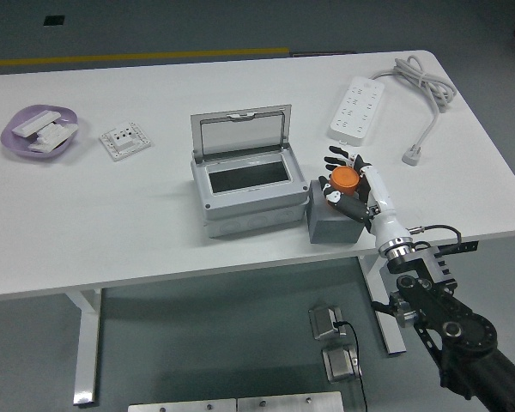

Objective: Pick up the cylinder from the cube,place it in the box,flap close box

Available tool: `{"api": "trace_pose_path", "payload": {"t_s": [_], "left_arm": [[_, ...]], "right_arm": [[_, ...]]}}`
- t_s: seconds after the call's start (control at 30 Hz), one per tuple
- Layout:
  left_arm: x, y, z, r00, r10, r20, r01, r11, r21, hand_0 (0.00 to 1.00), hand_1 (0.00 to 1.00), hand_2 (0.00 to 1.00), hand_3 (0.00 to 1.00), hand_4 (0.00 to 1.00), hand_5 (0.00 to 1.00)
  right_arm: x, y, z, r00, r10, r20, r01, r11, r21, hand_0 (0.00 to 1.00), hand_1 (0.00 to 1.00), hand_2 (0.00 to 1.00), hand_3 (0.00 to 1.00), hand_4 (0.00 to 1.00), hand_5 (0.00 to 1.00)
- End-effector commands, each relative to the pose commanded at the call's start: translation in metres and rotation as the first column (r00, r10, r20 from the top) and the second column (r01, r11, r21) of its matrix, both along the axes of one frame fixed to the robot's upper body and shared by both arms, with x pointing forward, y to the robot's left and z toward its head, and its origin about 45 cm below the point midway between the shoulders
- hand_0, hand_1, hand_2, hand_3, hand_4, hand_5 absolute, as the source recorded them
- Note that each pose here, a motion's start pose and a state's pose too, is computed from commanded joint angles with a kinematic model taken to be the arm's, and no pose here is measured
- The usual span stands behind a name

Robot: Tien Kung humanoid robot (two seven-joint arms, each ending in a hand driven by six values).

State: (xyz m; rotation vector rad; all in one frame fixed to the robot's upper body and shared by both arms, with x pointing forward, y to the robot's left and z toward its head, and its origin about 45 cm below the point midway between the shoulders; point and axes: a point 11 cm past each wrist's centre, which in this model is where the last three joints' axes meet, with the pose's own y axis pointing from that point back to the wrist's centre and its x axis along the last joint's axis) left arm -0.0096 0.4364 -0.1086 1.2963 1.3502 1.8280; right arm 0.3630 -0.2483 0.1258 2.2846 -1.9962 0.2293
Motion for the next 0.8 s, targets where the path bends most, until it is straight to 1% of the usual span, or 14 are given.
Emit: {"api": "trace_pose_path", "payload": {"t_s": [0.03,0.23,0.27,0.63,0.67,0.8], "left_arm": [[0.0000,0.0000,0.0000,1.000,0.000,0.000,0.000,1.000,0.000,0.631,0.459,0.511,0.610,0.578,0.137],[0.0002,-0.0006,-0.0003,1.000,-0.001,0.002,0.001,1.000,-0.001,0.631,0.459,0.511,0.610,0.578,0.137],[0.0003,-0.0006,-0.0003,1.000,-0.001,0.003,0.001,1.000,-0.002,0.632,0.460,0.511,0.610,0.576,0.135],[0.0013,-0.0016,-0.0007,1.000,-0.001,0.010,0.001,1.000,-0.005,0.632,0.460,0.511,0.610,0.575,0.135],[0.0014,-0.0016,-0.0007,1.000,0.000,0.010,0.001,1.000,-0.005,0.632,0.460,0.511,0.610,0.575,0.133],[0.0015,-0.0019,-0.0009,1.000,-0.001,0.013,0.001,1.000,-0.007,0.632,0.460,0.511,0.610,0.575,0.133]], "right_arm": [[0.0000,-0.0001,0.0000,1.000,0.000,0.000,0.000,1.000,0.000,0.687,0.719,0.724,0.795,0.420,0.002],[0.0002,-0.0006,0.0000,1.000,-0.004,-0.001,0.004,1.000,0.001,0.687,0.719,0.724,0.795,0.420,0.002],[0.0004,-0.0008,0.0002,1.000,-0.005,-0.001,0.005,1.000,0.001,0.690,0.723,0.729,0.799,0.535,0.002],[0.0018,-0.0010,0.0018,1.000,-0.018,0.000,0.018,1.000,-0.007,0.685,0.724,0.728,0.800,0.533,0.002],[0.0022,-0.0006,0.0023,1.000,-0.018,0.001,0.018,1.000,-0.010,0.710,0.711,0.705,0.768,0.180,0.002],[0.0050,-0.0003,0.0064,1.000,-0.020,0.011,0.021,1.000,-0.023,0.710,0.711,0.705,0.768,0.180,0.002]]}}
